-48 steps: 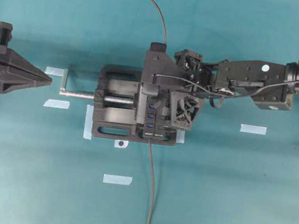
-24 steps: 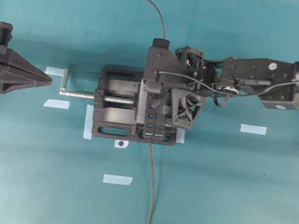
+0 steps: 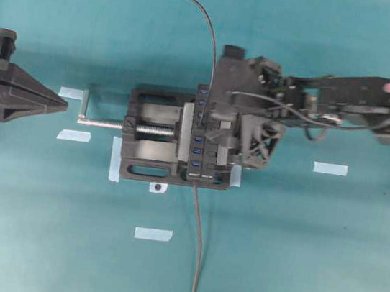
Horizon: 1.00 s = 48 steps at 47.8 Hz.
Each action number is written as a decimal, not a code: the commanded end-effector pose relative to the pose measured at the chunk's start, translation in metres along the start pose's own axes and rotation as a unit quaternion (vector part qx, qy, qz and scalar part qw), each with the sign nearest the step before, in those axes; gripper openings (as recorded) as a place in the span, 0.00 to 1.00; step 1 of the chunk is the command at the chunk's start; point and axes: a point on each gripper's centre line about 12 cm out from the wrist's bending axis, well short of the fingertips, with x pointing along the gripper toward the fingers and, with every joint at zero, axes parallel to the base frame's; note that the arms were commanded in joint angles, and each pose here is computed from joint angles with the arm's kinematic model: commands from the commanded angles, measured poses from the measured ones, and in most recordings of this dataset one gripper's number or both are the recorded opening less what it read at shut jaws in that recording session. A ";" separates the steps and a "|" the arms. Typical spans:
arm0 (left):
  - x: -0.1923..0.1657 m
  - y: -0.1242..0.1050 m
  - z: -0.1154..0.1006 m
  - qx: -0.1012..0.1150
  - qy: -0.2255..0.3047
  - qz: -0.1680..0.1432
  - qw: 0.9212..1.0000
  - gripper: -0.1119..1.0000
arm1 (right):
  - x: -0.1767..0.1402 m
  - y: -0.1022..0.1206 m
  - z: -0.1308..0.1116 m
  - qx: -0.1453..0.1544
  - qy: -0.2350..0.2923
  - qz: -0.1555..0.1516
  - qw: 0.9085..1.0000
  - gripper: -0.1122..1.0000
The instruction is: Insert the USB into the center port of the fixed hub
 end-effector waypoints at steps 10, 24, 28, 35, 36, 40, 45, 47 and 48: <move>0.000 0.000 0.009 -0.001 -0.012 0.000 1.000 0.10 | -0.037 0.001 0.010 0.014 -0.063 0.000 0.998 0.80; 0.000 -0.001 0.011 -0.001 -0.014 0.000 1.000 0.10 | -0.053 0.003 -0.003 0.017 -0.074 0.002 0.997 0.80; 0.000 -0.001 0.011 -0.002 -0.014 0.000 1.000 0.10 | -0.059 0.003 -0.004 0.018 -0.085 0.002 0.996 0.80; 0.000 -0.001 0.011 0.000 -0.014 -0.001 1.000 0.10 | -0.067 0.003 -0.009 0.017 -0.110 0.002 0.994 0.80; 0.000 -0.001 0.011 -0.001 -0.014 -0.001 1.000 0.10 | -0.069 0.004 -0.009 0.016 -0.118 0.003 0.993 0.80; 0.000 -0.001 0.011 -0.001 -0.014 -0.001 1.000 0.10 | -0.071 0.006 -0.012 0.015 -0.135 0.005 0.991 0.80; 0.000 -0.001 0.011 -0.002 -0.014 -0.001 1.000 0.10 | -0.072 0.010 -0.014 0.012 -0.147 0.009 0.989 0.80; 0.000 -0.001 0.011 -0.001 -0.014 -0.001 1.000 0.10 | -0.071 0.011 -0.015 0.011 -0.146 0.010 0.989 0.80; 0.000 -0.001 0.011 -0.002 -0.014 -0.001 1.000 0.10 | -0.070 0.011 -0.016 0.010 -0.145 0.011 0.989 0.80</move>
